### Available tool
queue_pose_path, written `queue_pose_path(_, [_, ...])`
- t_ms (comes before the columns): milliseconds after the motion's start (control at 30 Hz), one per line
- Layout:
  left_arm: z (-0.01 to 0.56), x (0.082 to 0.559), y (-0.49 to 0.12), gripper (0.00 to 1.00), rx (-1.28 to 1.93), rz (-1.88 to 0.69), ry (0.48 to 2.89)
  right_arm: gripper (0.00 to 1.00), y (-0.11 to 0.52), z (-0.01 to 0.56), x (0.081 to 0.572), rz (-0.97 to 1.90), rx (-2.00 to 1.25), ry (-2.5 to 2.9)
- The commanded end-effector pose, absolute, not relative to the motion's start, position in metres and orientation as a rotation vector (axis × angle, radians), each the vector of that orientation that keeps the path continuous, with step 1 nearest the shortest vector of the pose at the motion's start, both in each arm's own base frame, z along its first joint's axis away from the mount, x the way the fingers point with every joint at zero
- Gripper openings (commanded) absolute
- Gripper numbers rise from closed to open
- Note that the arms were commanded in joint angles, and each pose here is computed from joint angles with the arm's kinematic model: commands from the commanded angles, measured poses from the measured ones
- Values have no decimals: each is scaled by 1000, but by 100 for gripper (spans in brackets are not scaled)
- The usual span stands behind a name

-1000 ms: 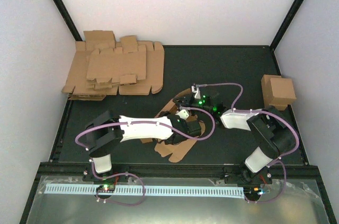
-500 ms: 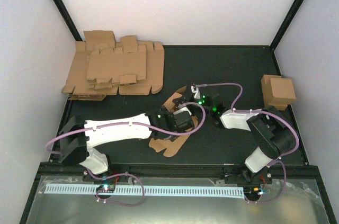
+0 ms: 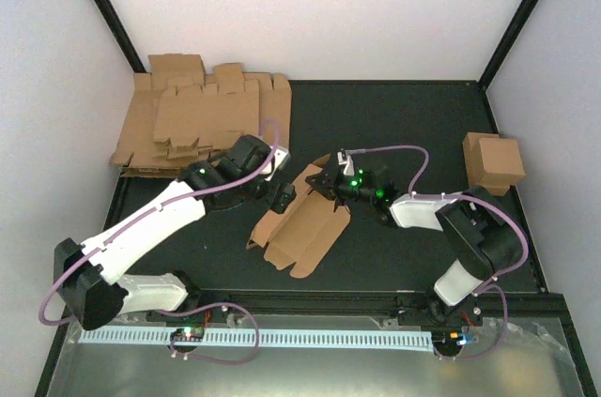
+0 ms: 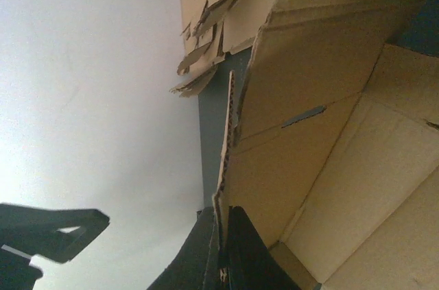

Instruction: Fold the paper box

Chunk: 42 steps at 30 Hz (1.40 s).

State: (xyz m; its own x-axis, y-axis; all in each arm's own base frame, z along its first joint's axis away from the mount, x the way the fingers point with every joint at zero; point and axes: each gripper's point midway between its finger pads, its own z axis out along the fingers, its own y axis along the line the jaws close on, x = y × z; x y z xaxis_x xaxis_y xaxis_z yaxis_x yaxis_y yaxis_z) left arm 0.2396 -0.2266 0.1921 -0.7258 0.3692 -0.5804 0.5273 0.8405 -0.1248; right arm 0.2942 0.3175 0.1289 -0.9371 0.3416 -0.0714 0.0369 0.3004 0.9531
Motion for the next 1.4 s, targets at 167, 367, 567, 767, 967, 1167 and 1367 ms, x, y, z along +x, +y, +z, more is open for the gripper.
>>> queue_pose_path(167, [160, 255, -221, 99, 646, -609, 2592, 2, 323, 137, 299, 1658, 249, 2283])
queue_pose_path(367, [138, 261, -218, 99, 678, -555, 2660, 2, 325, 141, 301, 1646, 202, 2268])
queue_pose_path(567, [124, 264, -220, 93, 683, -543, 2691, 2, 326, 138, 303, 1623, 172, 2269])
queue_pose_path(767, [117, 264, -226, 88, 709, -583, 2684, 2, 330, 127, 307, 1622, 158, 2266])
queue_pose_path(967, [111, 266, -228, 87, 728, -587, 2699, 3, 334, 123, 310, 1647, 146, 2250])
queue_pose_path(1167, [103, 265, -232, 79, 736, -612, 2718, 4, 334, 120, 310, 1646, 141, 2248])
queue_pose_path(1367, [102, 265, -233, 67, 732, -615, 2723, 5, 332, 117, 308, 1641, 139, 2247])
